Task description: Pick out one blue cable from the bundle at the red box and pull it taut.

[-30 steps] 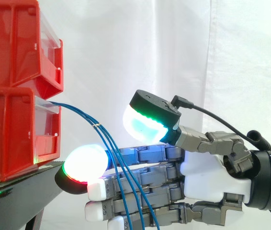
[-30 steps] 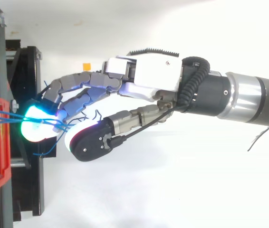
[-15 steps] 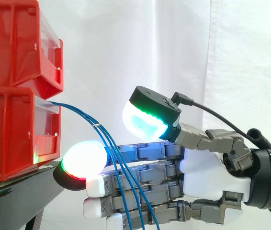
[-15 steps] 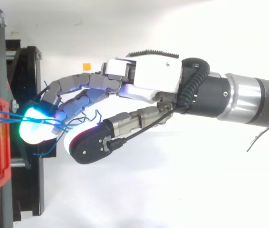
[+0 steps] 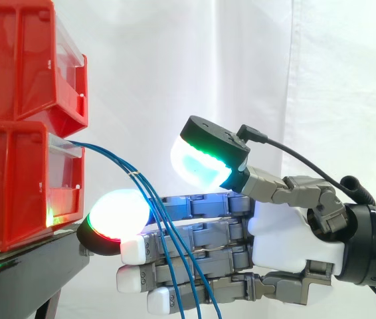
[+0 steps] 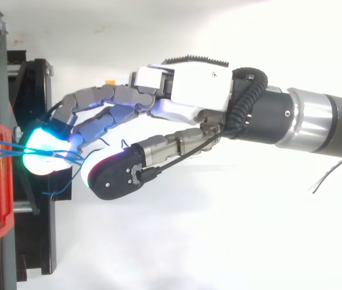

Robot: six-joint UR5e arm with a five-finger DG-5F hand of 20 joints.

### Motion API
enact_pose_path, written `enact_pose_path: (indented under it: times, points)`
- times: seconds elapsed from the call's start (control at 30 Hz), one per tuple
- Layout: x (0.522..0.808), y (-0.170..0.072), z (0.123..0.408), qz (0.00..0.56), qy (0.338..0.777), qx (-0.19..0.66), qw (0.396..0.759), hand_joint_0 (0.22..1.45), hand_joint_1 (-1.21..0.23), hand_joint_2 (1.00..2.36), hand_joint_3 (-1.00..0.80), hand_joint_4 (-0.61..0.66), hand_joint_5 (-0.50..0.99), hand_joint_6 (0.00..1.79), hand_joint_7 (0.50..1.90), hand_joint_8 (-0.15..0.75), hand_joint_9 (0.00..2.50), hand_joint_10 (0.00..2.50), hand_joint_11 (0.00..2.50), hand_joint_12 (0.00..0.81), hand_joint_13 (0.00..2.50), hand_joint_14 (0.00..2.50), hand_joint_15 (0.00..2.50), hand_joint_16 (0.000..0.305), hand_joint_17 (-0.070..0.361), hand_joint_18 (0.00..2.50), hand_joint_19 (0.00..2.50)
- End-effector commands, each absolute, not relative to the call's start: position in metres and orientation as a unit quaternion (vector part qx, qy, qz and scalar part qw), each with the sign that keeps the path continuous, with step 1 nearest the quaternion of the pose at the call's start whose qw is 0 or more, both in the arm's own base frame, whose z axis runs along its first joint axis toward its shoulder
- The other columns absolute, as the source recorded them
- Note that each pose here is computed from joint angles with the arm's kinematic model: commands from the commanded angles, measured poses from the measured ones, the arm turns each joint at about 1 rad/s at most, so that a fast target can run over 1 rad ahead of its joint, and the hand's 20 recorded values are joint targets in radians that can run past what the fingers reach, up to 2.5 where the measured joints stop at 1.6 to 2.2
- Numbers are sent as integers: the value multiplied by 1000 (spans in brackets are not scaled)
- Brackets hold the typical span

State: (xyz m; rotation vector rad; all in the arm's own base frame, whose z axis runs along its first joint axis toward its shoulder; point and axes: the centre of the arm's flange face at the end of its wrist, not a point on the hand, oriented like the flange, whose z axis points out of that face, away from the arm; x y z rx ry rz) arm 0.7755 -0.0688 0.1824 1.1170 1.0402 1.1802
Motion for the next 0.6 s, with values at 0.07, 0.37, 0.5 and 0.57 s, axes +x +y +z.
enact_pose_path:
  times: [0.07,0.37,0.5,0.57]
  points:
    - [775,-71,182,502,443,475,571,580,-584,1012,-363,116,-139,503,978,231,648,16,418,285,557,14,378,38,86,426,546]
    - [776,-70,182,502,443,475,570,589,-587,1013,-351,89,-131,503,1042,231,647,18,420,284,562,14,380,38,85,427,547]
    - [776,-67,182,503,445,475,569,590,-586,1014,-349,73,-129,503,1063,231,645,18,428,284,564,14,384,38,85,429,548]
    - [776,-67,182,503,444,474,570,591,-584,1014,-345,64,-124,503,1088,229,648,16,432,284,565,14,374,38,85,432,548]
